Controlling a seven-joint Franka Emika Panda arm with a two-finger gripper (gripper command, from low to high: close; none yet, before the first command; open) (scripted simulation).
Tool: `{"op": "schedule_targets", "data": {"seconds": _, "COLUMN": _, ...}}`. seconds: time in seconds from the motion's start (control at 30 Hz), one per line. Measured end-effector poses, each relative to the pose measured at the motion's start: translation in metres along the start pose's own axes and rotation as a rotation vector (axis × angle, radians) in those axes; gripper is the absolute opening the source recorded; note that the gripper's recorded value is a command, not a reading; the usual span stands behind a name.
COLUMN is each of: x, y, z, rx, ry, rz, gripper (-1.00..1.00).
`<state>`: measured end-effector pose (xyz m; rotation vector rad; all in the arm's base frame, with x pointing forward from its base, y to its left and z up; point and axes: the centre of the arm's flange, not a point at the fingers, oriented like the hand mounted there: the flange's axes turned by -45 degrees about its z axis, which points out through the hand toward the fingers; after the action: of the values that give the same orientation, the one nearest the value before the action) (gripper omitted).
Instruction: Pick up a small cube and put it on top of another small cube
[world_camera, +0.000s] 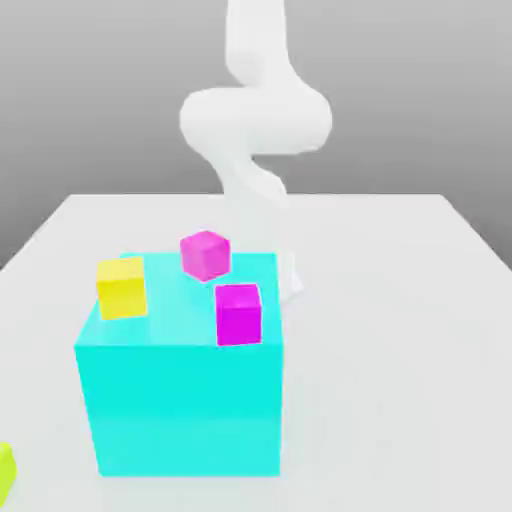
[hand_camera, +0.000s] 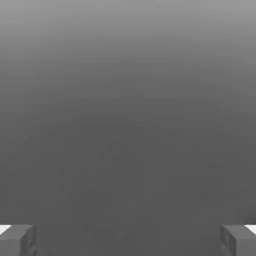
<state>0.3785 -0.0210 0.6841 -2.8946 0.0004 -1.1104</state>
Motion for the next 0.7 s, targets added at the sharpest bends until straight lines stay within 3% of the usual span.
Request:
{"op": "schedule_targets", "data": {"seconds": 0.37, "x": -0.02, "y": 0.099, "z": 0.181, "rx": 0.11, "ry": -0.263, "rz": 0.024, "gripper": 0.0}}
{"op": "schedule_targets", "data": {"seconds": 0.7, "x": -0.101, "y": 0.193, "z": 0.314, "rx": 0.108, "ry": -0.46, "rz": 0.05, "gripper": 0.0}}
